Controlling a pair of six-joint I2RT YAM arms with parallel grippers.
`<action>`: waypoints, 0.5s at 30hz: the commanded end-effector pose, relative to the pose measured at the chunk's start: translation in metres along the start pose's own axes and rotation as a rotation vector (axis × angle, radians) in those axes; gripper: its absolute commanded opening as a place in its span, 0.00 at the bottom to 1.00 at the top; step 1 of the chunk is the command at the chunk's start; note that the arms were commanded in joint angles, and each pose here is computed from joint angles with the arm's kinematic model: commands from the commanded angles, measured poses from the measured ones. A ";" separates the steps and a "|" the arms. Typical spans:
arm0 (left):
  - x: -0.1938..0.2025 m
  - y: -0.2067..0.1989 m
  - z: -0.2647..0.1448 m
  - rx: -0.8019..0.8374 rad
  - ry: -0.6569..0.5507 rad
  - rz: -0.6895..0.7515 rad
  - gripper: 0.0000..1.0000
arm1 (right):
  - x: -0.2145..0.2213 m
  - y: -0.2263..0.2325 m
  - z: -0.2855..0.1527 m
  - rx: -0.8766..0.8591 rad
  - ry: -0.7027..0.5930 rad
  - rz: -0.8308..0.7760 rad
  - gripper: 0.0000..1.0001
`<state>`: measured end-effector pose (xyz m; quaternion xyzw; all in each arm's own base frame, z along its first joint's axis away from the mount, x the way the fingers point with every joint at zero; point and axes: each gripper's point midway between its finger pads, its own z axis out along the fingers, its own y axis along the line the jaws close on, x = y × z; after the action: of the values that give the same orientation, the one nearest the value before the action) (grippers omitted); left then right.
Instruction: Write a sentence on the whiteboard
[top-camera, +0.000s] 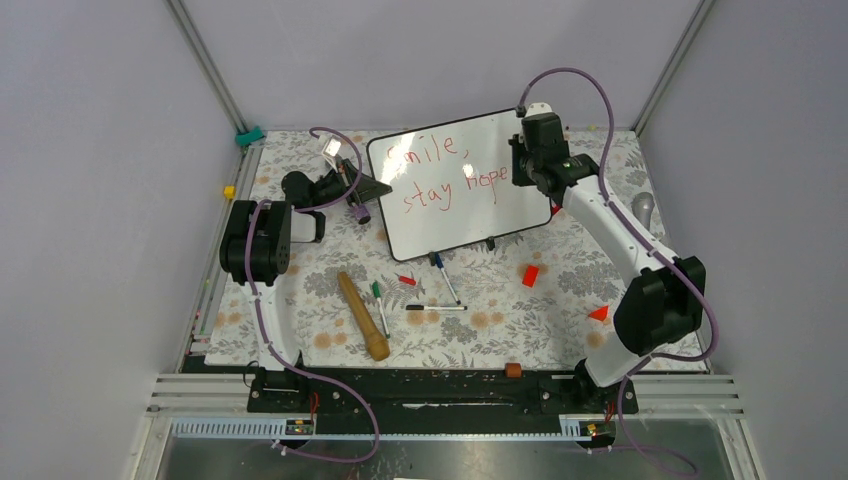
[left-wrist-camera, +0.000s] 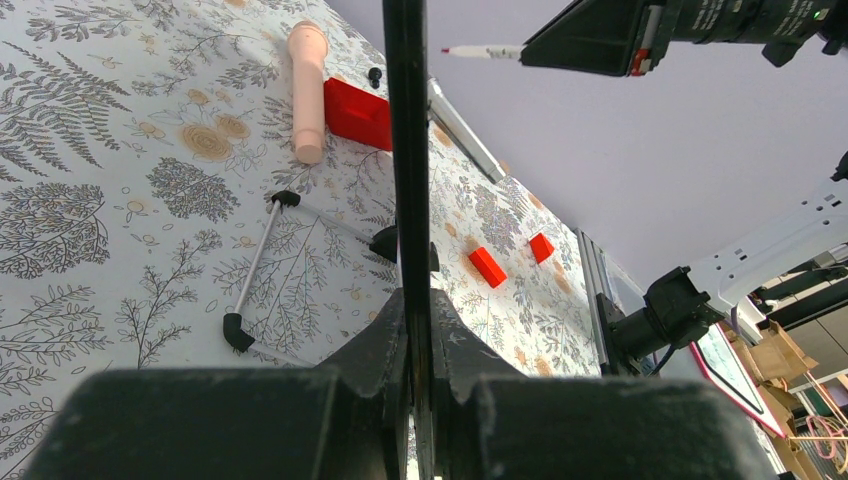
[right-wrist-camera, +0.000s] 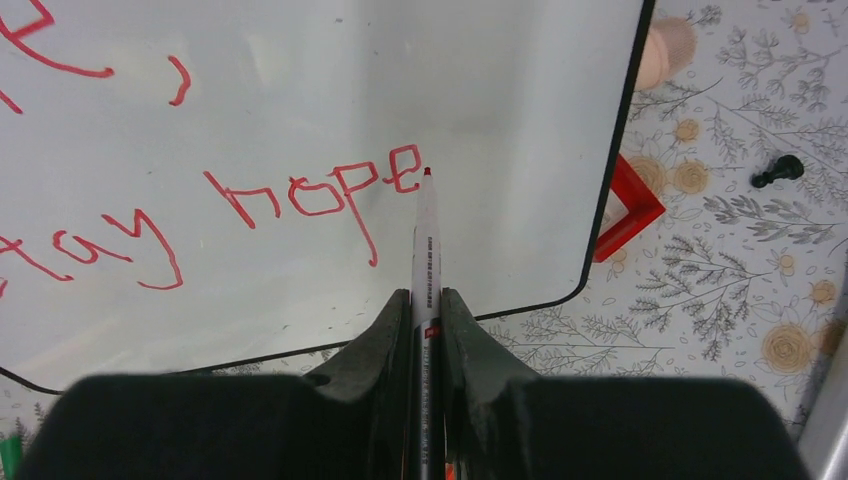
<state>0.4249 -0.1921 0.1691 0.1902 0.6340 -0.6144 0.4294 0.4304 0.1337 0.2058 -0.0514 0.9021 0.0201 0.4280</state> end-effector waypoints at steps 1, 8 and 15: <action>0.021 -0.022 0.005 0.123 0.120 0.120 0.00 | -0.040 -0.020 -0.023 0.040 -0.109 0.031 0.00; 0.021 -0.023 0.005 0.124 0.120 0.122 0.00 | -0.048 -0.024 -0.008 0.038 -0.102 0.049 0.00; 0.022 -0.022 0.005 0.124 0.121 0.117 0.00 | -0.050 -0.014 0.002 -0.009 -0.084 0.048 0.00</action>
<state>0.4247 -0.1923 0.1693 0.1909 0.6336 -0.6144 0.4297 0.4576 0.1171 0.2303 -0.0245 0.8904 0.0208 0.4540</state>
